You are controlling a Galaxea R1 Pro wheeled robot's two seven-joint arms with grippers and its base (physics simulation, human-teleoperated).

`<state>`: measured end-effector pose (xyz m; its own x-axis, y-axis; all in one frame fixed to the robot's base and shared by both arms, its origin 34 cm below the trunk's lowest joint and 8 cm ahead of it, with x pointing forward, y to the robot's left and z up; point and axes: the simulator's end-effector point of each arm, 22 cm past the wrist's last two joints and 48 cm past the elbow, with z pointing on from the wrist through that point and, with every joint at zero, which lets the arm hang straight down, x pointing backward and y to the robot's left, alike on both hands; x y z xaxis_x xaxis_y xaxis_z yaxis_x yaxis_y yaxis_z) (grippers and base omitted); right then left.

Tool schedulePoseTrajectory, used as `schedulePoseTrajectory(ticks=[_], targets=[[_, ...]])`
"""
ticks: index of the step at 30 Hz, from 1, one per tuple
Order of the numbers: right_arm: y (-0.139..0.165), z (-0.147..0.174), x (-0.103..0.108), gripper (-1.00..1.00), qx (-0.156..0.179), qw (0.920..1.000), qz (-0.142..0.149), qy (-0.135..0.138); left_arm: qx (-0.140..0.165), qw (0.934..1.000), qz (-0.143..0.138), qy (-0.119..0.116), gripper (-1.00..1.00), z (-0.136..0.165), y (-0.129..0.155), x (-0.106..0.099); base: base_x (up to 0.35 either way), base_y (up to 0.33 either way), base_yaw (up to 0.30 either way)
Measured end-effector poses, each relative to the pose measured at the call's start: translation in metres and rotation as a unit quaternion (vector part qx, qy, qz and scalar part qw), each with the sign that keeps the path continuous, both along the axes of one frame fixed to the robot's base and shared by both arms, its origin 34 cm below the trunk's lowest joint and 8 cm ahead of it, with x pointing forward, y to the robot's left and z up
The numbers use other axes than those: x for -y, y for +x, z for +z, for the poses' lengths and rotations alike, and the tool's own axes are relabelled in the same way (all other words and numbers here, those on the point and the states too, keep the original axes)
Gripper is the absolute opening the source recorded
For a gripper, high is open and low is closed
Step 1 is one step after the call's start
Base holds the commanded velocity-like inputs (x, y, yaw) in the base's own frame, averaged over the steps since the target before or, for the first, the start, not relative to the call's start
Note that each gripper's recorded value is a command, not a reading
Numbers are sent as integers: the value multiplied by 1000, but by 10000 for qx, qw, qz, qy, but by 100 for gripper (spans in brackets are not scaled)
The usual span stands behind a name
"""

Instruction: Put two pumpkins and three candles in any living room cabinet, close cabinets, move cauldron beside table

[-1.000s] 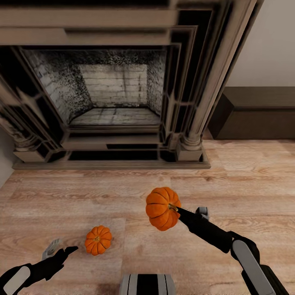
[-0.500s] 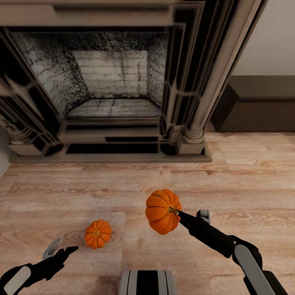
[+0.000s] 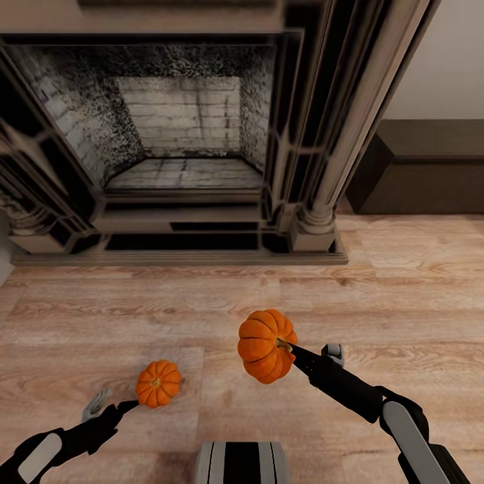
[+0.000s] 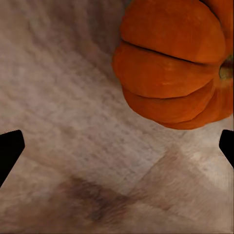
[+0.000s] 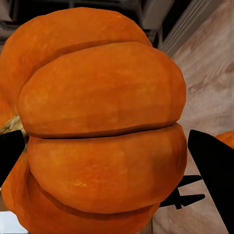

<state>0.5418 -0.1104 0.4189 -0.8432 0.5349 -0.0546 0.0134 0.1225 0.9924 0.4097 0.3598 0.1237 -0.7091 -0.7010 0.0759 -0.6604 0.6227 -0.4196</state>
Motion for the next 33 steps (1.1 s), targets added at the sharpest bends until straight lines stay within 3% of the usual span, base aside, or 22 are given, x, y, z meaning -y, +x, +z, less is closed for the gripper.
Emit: schedulePoseTrajectory(ticks=[18, 33], targets=[[-1, -3, 0, -100, -33, 10000, -6, -12, 11, 10000, -13, -13, 100, 0, 0, 1, 78, -3, 0], [-7, -34, 1, -100, -359, 9994, -13, -20, -290, 9996, -7, -8, 100, -21, -23, 1, 0, 0, 0]])
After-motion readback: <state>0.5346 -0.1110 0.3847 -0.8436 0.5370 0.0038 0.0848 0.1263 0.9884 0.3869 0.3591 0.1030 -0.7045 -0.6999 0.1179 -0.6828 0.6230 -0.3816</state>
